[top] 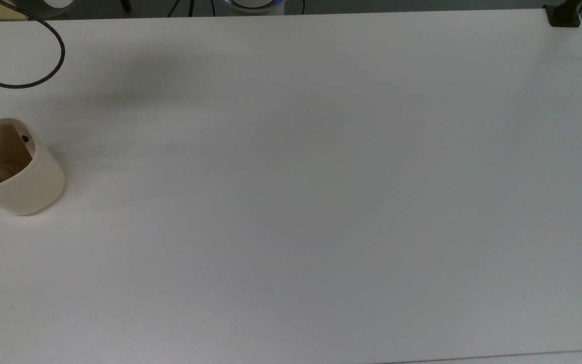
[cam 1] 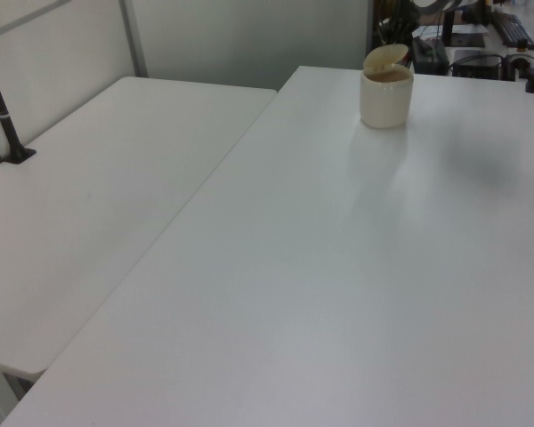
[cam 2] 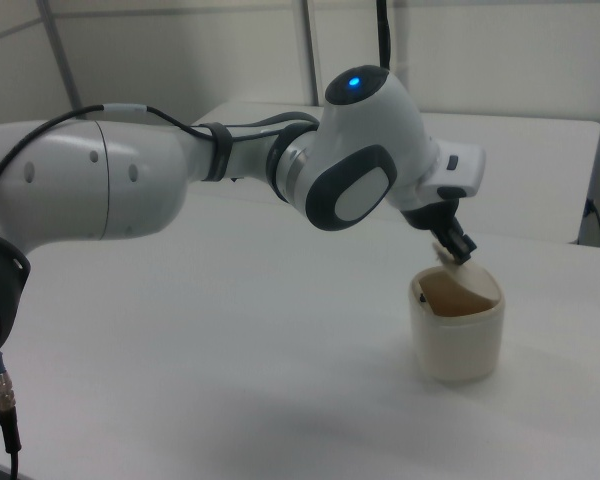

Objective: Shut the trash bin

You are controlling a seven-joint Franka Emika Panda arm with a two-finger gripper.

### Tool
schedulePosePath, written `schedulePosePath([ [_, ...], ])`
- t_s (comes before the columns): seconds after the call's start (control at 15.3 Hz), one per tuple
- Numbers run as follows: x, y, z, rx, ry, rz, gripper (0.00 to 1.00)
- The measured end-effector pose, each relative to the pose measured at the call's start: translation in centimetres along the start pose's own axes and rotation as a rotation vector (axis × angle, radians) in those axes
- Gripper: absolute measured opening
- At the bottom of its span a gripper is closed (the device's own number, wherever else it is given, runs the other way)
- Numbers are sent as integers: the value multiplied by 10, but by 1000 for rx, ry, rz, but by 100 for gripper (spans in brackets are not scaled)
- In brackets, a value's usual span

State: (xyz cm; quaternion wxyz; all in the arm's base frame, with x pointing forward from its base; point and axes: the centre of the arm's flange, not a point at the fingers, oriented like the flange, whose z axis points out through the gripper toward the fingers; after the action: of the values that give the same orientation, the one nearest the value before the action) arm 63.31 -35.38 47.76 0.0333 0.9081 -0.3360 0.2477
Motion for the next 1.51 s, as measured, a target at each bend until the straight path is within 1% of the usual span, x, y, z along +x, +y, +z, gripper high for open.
schedulePosePath([
  [0.2,-13,0,12,-11,-85,-11,1],
  [0.46,-26,-8,24,-9,-127,-33,1],
  [0.59,-29,-8,30,-11,-137,-35,1],
  [1.05,-27,-10,27,-10,-134,-38,1],
  [1.18,-25,-21,15,-2,-144,-55,1],
  [1.31,-26,-52,-16,17,-166,-96,1],
  [1.44,-36,-92,-55,35,-205,-168,1],
  [1.51,-46,-113,-75,38,-238,-220,1],
])
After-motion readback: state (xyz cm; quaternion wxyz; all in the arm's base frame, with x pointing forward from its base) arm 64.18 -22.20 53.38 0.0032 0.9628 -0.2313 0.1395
